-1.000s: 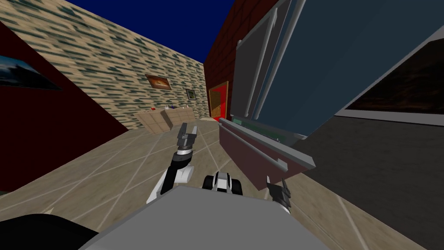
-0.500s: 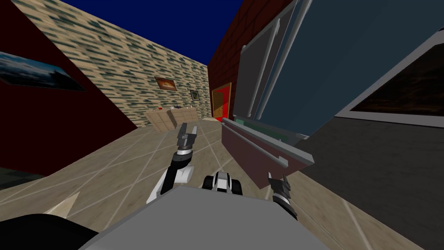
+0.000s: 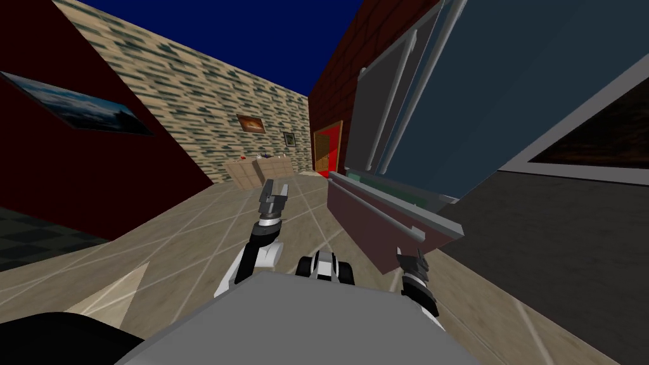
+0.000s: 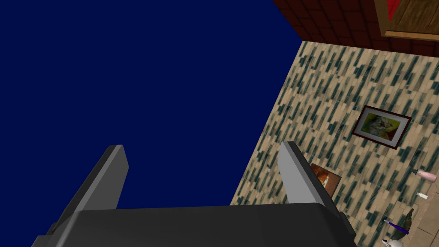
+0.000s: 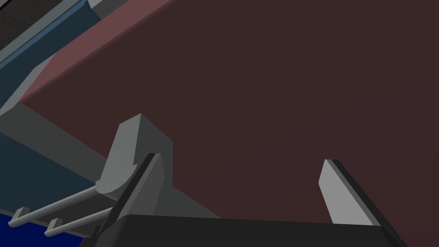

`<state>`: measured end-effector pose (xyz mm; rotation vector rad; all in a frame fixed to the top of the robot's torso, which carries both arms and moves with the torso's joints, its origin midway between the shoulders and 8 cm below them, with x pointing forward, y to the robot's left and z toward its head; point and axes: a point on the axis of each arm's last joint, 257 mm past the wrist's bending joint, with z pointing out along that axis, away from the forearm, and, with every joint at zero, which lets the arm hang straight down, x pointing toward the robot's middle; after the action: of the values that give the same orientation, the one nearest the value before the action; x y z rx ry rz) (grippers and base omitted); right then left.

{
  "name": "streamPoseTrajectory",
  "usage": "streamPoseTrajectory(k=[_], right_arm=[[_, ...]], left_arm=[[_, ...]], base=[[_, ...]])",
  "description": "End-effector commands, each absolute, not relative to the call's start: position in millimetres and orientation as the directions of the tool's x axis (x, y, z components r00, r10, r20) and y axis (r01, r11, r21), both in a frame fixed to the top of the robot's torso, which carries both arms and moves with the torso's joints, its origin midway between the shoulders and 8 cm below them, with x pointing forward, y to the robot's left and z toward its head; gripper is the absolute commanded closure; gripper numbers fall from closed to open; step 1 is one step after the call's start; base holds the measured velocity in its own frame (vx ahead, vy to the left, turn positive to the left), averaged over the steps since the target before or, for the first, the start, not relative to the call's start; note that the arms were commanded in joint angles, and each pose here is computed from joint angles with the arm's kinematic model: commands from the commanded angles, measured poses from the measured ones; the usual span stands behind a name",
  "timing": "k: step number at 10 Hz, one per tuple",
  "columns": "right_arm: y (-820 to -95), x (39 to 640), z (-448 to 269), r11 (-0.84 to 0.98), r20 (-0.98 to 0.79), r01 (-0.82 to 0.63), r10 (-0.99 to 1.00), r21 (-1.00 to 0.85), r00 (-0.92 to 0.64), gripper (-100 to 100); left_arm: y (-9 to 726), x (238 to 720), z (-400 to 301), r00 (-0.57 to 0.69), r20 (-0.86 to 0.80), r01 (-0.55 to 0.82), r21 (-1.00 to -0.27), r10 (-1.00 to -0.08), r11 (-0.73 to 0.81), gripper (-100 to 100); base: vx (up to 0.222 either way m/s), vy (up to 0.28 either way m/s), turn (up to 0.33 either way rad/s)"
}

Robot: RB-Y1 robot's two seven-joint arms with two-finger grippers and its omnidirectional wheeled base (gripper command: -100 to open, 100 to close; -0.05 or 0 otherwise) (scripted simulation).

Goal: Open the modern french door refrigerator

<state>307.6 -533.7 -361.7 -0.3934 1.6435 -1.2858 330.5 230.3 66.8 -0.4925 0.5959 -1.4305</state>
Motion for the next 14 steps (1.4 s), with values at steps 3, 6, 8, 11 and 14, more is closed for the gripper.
streamPoseTrajectory(k=[3,6,8,11,14], right_arm=[[-588.8,330.9,-344.4,0.339,-0.465,0.322,-0.714,-0.884,-0.524,-100],[-630.8,344.3,-319.7,0.277,-0.419,0.324,-0.719,-0.905,-0.554,-100],[-644.6,349.8,-313.6,0.282,-0.453,0.365,-0.681,-0.887,-0.575,-100],[-681.9,356.1,-286.5,0.229,-0.425,0.376,-0.672,-0.898,-0.607,-100],[-699.0,364.6,-268.8,0.213,-0.452,0.422,-0.643,-0.881,-0.619,-100]], left_arm=[[230.3,330.5,66.8,0.042,-0.085,0.761,-0.643,-0.996,0.086,0],[230.2,330.5,66.8,0.041,-0.085,0.761,-0.642,-0.996,0.086,0],[230.3,330.5,66.7,0.042,-0.085,0.761,-0.643,-0.996,0.086,0],[230.3,330.5,66.8,0.041,-0.085,0.761,-0.643,-0.996,0.086,0],[230.3,330.4,66.7,0.042,-0.085,0.761,-0.643,-0.996,0.087,0]], base=[[-0.089,0.074,0.043],[-0.092,0.061,0.162],[-0.050,0.066,-0.017],[-0.093,0.067,0.121],[-0.032,0.030,0.004]])
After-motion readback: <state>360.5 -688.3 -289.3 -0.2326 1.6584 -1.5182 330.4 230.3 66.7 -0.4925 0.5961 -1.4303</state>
